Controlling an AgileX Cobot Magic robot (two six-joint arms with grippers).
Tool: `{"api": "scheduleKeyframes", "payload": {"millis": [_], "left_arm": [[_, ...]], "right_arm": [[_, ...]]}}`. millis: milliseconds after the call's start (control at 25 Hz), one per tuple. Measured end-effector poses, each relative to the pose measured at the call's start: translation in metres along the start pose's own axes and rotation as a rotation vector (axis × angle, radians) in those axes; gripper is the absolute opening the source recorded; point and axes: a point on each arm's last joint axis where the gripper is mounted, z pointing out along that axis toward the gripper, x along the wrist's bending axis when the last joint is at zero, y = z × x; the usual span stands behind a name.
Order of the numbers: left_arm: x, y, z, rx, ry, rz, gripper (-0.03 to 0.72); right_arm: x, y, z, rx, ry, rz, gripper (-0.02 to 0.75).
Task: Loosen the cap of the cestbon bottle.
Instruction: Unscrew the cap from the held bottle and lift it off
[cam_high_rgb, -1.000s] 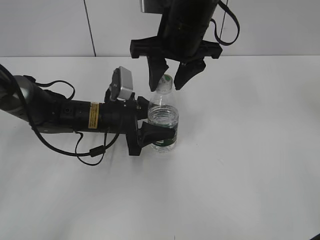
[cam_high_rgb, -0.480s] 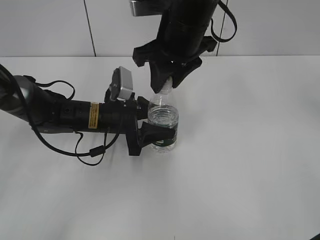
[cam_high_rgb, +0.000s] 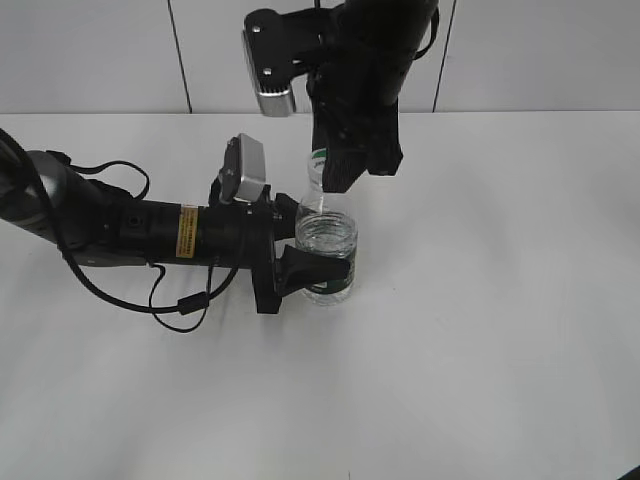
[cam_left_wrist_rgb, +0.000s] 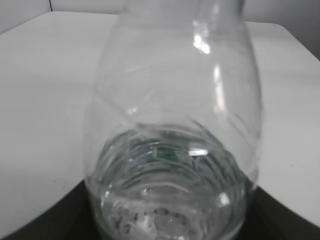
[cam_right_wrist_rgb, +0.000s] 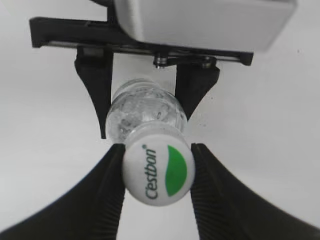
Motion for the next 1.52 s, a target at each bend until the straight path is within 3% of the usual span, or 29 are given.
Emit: {"api": "scheduleKeyframes", "payload": {"millis": [200, 680, 920, 1120, 1520], "left_arm": [[0.0, 0.0, 0.0, 0.0, -0.001, 0.002, 0.413], [-0.001, 0.001, 0.0, -0.01, -0.008, 0.002, 0.413], [-0.001, 0.009, -0.001, -0.047, -0.014, 0.011, 0.413], [0.0, 0.001, 0.0, 0.002, -0.002, -0.011, 0.412], [0.0, 0.001, 0.0, 0.002, -0.001, -0.011, 0.412]], "right_arm": [[0.0, 0.0, 0.0, -0.001, -0.001, -0.097, 0.305], [-0.001, 0.002, -0.006, -0.009, -0.008, -0.093, 0.305], [0.002, 0.005, -0.023, -0.02, -0.038, -0.039, 0.305], [0.006, 0.013, -0.053, -0.079, -0.103, 0.082, 0.293], [0.006, 0.013, -0.053, -0.091, -0.094, 0.3, 0.293]]}}
